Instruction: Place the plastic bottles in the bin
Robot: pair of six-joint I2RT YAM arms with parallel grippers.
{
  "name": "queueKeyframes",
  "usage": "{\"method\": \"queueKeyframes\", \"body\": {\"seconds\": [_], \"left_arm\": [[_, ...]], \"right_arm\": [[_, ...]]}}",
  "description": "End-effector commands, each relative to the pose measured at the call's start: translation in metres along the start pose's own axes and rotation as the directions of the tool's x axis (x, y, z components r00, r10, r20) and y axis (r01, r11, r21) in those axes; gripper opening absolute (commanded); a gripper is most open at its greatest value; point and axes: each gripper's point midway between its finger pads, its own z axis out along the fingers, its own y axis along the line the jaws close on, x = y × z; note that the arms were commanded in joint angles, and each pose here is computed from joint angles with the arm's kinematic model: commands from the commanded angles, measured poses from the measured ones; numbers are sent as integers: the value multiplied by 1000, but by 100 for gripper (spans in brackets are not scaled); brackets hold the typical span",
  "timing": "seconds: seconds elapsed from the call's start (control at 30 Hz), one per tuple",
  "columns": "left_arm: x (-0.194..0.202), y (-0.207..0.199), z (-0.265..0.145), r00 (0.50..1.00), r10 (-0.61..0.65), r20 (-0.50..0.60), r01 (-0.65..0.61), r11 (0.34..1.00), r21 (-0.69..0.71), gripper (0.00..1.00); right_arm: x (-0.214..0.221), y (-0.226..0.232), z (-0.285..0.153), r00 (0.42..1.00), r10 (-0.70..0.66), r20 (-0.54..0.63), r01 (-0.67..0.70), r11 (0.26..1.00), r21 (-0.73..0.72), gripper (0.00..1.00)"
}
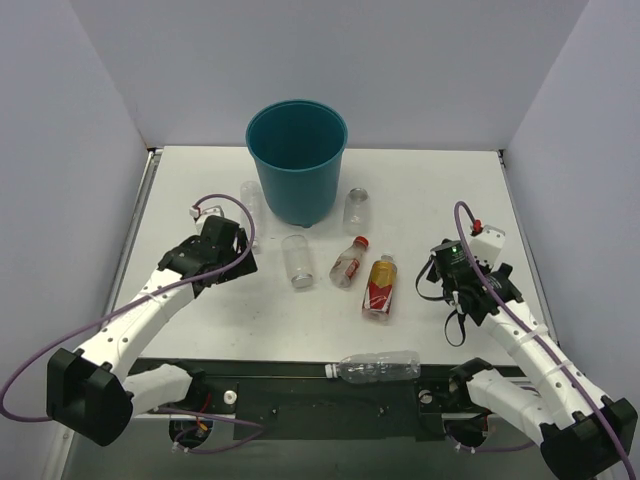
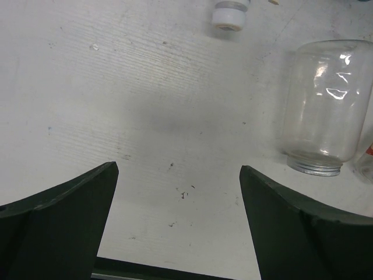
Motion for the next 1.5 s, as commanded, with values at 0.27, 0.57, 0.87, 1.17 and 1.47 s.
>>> {"method": "queueKeyframes", "body": {"seconds": [0.27,0.57,0.87,1.17,1.47], "left_arm": [[-32,-4,16,998,40,52,-34,994,-103,97],[-67,-32,65,991,102,87,-92,989,-115,97],[-95,-55,107,996,87,36,-87,996,3,97],[-104,-50,150,998,48,46,-50,998,45,97],[-92,-50,187,1000,30,1,-30,998,61,95]], "right_arm": [[15,12,2,998,56,-33,-57,997,-44,98],[32,24,8,993,88,-80,-93,994,-59,97],[29,23,5,994,82,-70,-86,995,-59,97],[32,22,5,992,102,-73,-107,992,-63,96],[37,26,4,991,109,-83,-115,991,-75,96]]}}
